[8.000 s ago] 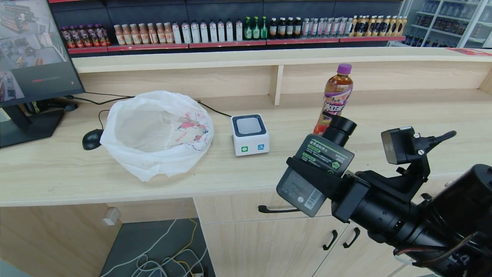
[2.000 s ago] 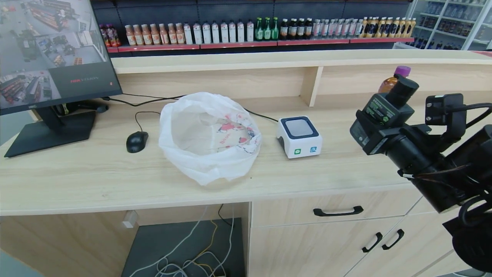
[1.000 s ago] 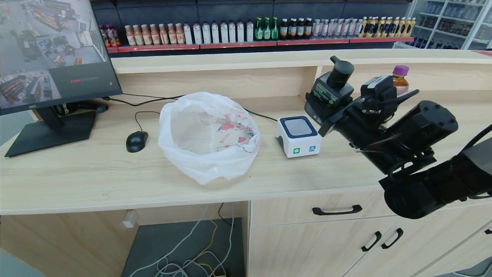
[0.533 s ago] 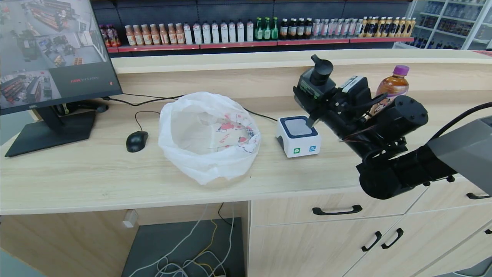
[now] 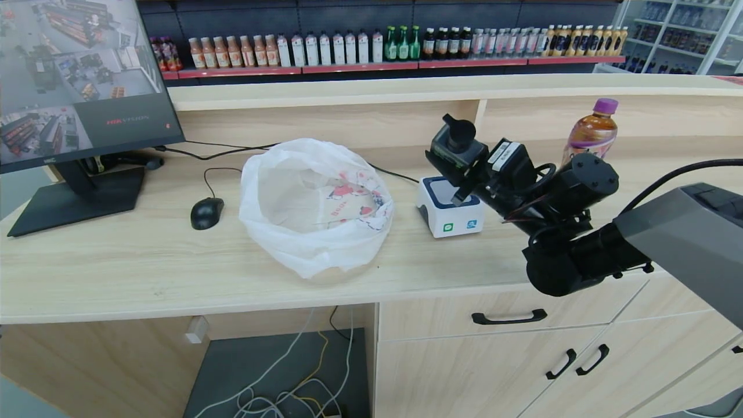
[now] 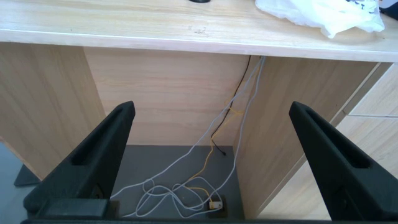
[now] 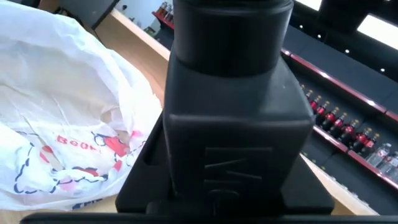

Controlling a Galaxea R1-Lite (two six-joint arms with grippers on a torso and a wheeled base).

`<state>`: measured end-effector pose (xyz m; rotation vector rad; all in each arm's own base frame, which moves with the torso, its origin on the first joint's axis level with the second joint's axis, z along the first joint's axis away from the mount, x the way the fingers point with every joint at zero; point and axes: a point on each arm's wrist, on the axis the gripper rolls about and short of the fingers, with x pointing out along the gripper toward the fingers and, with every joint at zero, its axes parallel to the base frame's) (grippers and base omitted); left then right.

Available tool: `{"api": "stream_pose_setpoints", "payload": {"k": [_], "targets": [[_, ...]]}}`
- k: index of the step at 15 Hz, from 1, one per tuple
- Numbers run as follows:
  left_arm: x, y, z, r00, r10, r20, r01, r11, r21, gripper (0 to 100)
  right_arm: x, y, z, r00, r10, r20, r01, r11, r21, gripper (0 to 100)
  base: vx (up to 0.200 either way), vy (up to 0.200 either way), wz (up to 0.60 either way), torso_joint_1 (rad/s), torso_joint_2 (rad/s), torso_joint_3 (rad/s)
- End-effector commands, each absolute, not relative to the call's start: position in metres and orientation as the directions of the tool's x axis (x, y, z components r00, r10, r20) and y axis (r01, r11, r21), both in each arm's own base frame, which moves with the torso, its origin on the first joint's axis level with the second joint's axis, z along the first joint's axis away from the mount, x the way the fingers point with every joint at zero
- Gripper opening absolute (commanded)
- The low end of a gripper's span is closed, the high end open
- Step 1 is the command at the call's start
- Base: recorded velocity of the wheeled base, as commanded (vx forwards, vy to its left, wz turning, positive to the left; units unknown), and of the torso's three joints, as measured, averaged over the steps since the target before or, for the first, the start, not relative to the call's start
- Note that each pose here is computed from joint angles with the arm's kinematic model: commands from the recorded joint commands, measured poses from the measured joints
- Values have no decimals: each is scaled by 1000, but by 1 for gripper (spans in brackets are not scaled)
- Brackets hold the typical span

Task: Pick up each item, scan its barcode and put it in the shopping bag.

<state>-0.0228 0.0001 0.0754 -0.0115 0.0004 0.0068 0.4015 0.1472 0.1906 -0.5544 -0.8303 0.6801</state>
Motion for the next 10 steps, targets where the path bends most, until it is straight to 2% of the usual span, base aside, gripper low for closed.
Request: {"api": "stream_pose_setpoints", "payload": {"k": [1,4,10], "targets": [[-23,0,75,1000,8,0,-8,1000,-12,100,405,144,187,497,729,471,-318,658,-683,0,0,0,0,0,0,0],[-23,0,75,1000,8,0,-8,1000,-12,100,408,129,192,518,709,478,-267,665,-697,0,0,0,0,0,0,0],[-23,0,75,1000,8,0,-8,1000,-12,100,418,114,178,531,723,443,-262,637,-725,0,0,0,0,0,0,0]]}}
